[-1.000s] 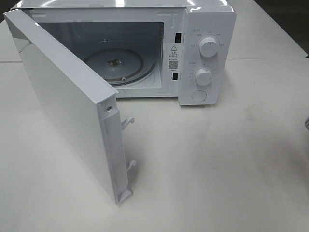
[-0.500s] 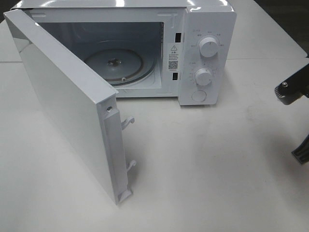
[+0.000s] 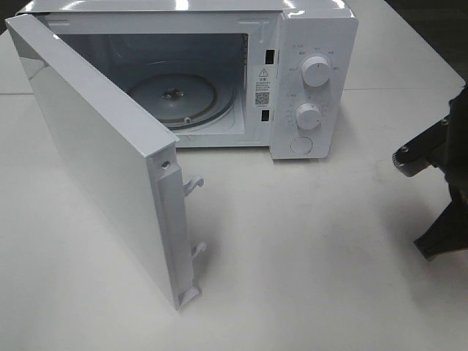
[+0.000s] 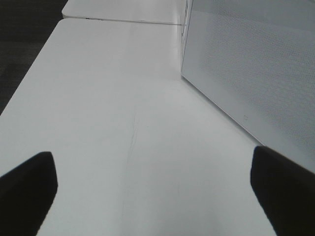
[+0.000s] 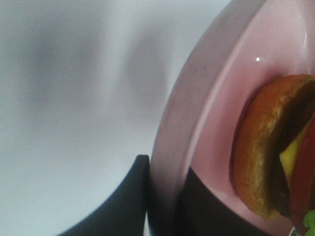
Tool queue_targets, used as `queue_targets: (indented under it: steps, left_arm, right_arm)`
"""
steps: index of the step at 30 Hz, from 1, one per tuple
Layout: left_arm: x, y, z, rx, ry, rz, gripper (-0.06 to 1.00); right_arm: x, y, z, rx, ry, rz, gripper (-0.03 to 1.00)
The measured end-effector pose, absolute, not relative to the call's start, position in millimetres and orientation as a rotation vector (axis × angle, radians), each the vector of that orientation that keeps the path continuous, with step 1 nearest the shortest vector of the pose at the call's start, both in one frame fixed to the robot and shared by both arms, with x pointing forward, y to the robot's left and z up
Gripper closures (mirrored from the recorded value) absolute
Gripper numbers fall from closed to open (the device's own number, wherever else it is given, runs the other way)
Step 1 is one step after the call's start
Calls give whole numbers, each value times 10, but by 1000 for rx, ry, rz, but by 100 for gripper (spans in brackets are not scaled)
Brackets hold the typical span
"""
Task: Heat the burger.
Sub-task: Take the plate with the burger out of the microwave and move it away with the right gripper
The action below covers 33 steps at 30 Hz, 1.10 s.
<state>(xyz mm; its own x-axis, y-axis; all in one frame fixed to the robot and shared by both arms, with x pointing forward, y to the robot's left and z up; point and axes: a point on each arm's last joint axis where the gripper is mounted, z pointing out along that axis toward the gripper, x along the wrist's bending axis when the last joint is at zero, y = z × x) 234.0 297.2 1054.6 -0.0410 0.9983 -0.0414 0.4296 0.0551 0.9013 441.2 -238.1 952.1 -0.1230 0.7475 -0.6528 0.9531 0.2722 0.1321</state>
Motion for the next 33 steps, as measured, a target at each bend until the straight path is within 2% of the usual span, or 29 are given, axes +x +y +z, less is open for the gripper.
queue_targets:
  steps: [17, 29, 33]
  left_arm:
    - [2340, 2972, 10546, 1480, 1573, 954, -5]
    - [2340, 2972, 10546, 1480, 1573, 954, -5]
    - [2340, 2972, 10546, 1480, 1573, 954, -5]
  right_arm:
    - [4559, -2217, 8847, 1599, 1975, -472, 86]
    - [4591, -2219, 8687, 1625, 1914, -481, 86]
    - [4591, -2229, 8694, 1620, 1903, -492, 81]
